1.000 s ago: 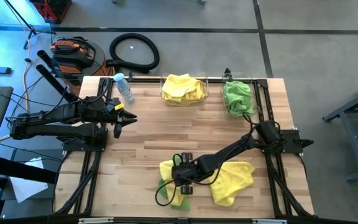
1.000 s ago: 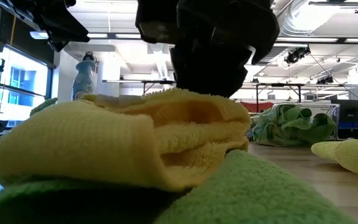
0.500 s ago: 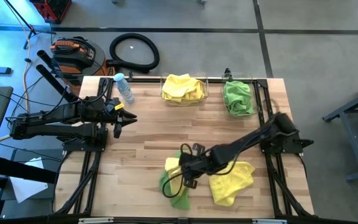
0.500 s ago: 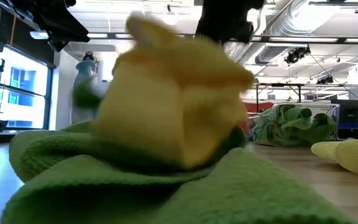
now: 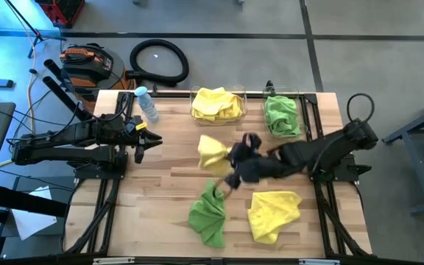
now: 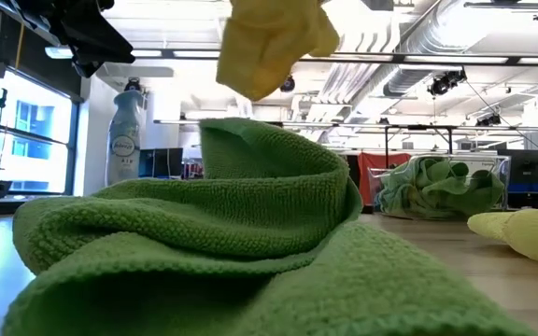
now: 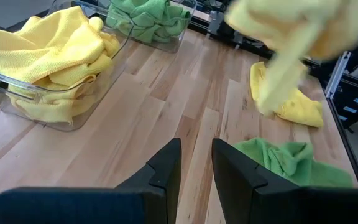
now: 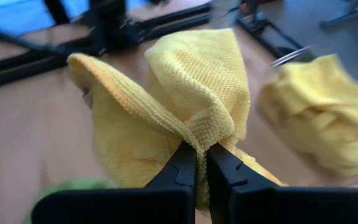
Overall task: Sort microfiber towel by color & place in baskets
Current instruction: Put the left yellow microfiber cloth into the left transparent bin
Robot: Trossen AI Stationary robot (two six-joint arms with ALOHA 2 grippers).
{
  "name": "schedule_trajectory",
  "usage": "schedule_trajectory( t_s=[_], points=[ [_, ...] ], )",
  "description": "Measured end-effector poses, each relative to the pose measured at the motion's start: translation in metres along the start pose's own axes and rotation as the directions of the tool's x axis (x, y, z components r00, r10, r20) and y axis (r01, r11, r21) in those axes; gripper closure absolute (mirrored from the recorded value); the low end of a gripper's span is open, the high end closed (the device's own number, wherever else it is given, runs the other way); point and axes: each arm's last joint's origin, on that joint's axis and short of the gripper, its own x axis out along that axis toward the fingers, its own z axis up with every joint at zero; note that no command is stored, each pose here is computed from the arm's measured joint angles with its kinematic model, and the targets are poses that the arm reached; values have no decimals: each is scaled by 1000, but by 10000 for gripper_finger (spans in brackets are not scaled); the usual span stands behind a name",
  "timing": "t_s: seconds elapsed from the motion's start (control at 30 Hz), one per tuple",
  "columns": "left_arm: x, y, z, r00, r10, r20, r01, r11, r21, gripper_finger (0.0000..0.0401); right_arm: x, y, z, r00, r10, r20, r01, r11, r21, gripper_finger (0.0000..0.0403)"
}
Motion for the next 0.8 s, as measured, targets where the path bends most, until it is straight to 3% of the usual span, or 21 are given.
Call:
schedule_trajectory(
  t_s=[0.17,0.43,0.8],
  points=[
    [0,0,0,1000,0,0,0,1000,0,325,20,-40,23,997,-75,1,75,996,47,401],
    [0,0,1,1000,7,15,-8,1000,20,325,62,-114,57,999,-42,-3,42,988,149,402],
    [-8,2,5,990,87,108,-100,988,122,325,79,-194,84,992,-59,108,38,981,190,402]
  ],
)
